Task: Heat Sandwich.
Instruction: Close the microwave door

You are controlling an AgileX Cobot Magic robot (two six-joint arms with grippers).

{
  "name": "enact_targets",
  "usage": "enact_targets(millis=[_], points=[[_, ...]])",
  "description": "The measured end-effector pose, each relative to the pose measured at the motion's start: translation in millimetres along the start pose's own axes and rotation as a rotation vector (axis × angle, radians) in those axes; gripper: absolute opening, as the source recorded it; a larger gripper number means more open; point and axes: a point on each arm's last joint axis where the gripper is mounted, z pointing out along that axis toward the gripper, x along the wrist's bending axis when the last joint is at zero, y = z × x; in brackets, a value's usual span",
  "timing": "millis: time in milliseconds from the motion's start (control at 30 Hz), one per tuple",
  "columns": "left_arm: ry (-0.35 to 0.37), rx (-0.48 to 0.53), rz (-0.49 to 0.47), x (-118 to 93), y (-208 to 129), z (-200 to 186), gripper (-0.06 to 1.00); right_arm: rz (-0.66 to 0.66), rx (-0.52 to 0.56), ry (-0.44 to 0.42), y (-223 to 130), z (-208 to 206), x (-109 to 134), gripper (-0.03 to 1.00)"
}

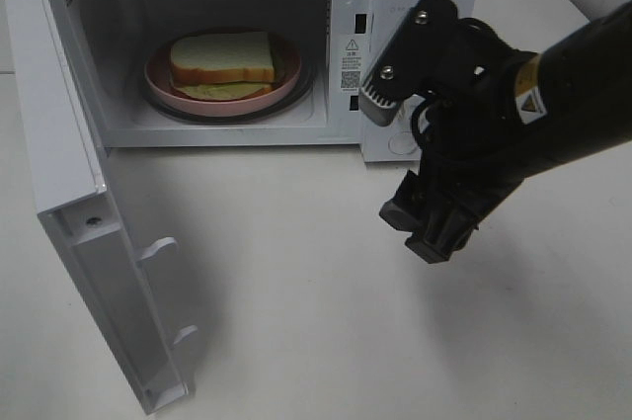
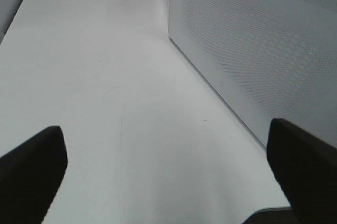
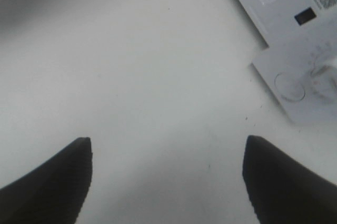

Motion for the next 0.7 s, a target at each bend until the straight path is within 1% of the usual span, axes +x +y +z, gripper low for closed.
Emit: enact_targets(millis=[33, 67, 200, 233, 333, 433, 500, 533, 633, 700], points=[[0.000, 0.000, 0.000, 0, 0, 0, 0.97, 0.030, 0.007, 0.001, -4, -3, 1, 0.76], [0.000, 0.000, 0.000, 0, 0, 0, 0.97, 0.030, 0.007, 0.001, -4, -3, 1, 0.76], [0.000, 0.000, 0.000, 0, 0, 0, 0.97, 0.158, 0.016, -0.007, -21, -23, 4, 0.76], [0.000, 0.000, 0.000, 0, 0, 0, 0.97, 0.158, 0.016, -0.007, -21, -23, 4, 0.76], [0.000, 0.000, 0.000, 0, 0, 0, 0.97, 0.241, 0.046, -0.013, -37, -39, 8, 0.76], [0.000, 0.000, 0.000, 0, 0, 0, 0.97, 0.277, 0.061, -0.017, -46, -48, 10, 0.76], [0.000, 0.000, 0.000, 0, 0, 0, 0.97, 0.333, 0.070, -0.028, -56, -63, 11, 0.76], [0.000, 0.000, 0.000, 0, 0, 0, 0.97, 0.333, 0.070, -0.028, -56, -63, 11, 0.76], [0.000, 0.000, 0.000, 0, 0, 0, 0.97, 0.388, 0.070, -0.032, -69, -87, 13, 0.76], [0.000, 0.000, 0.000, 0, 0, 0, 0.97, 0.396, 0.070, -0.032, -72, -91, 14, 0.76]])
